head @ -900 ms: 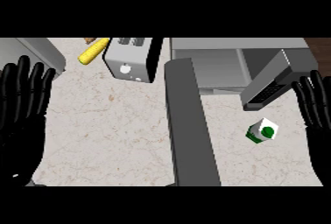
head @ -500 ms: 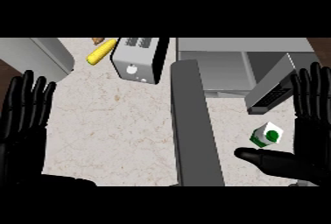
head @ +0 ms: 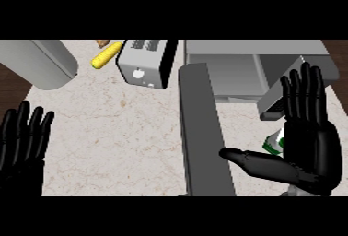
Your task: Pick up the milk, place it into the microwave and close the microwave
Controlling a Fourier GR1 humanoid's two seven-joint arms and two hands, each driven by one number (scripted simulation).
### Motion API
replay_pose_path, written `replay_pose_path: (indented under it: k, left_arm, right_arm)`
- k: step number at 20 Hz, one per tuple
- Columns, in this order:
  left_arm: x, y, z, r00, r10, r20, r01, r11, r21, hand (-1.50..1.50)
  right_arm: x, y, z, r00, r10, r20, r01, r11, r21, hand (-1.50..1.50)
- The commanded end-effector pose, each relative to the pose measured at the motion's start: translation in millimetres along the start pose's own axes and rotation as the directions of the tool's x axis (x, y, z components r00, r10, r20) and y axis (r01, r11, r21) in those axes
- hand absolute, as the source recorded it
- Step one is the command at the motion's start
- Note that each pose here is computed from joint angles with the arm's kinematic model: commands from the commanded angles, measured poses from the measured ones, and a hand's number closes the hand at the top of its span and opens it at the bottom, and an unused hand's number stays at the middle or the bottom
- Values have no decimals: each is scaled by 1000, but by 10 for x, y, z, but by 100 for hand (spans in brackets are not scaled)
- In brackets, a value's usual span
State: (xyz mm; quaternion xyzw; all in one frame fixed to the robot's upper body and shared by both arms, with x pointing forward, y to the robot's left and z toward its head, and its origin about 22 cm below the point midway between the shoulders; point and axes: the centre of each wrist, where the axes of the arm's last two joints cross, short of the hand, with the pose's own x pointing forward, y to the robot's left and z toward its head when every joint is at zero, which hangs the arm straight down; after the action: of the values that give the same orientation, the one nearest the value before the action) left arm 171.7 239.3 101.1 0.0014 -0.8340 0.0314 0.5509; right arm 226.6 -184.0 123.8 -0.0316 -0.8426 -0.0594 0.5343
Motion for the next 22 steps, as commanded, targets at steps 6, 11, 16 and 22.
replay_pose_path:
  k: [6, 11, 16, 22]
  left_arm:
    - [-82, 115, 276, 1000, -5, 8, 5, 1000, -7, -150]
    - [-104, 184, 393, 1000, -6, -9, 6, 1000, 5, -150]
    - [-44, 196, 534, 1000, 10, -12, -10, 1000, -2, -150]
    - [40, 289, 614, 1000, 14, -18, -14, 1000, -1, -150]
  right_arm:
    - [-127, -29, 114, 995, 96, -26, -99, 984, -147, -150]
    - [-217, -151, 7, 989, 136, -57, -145, 966, -214, -150]
    - [-493, -307, 17, 986, 117, -121, -142, 963, -229, -150]
    - [-795, -723, 248, 979, 143, -142, -180, 941, -288, -150]
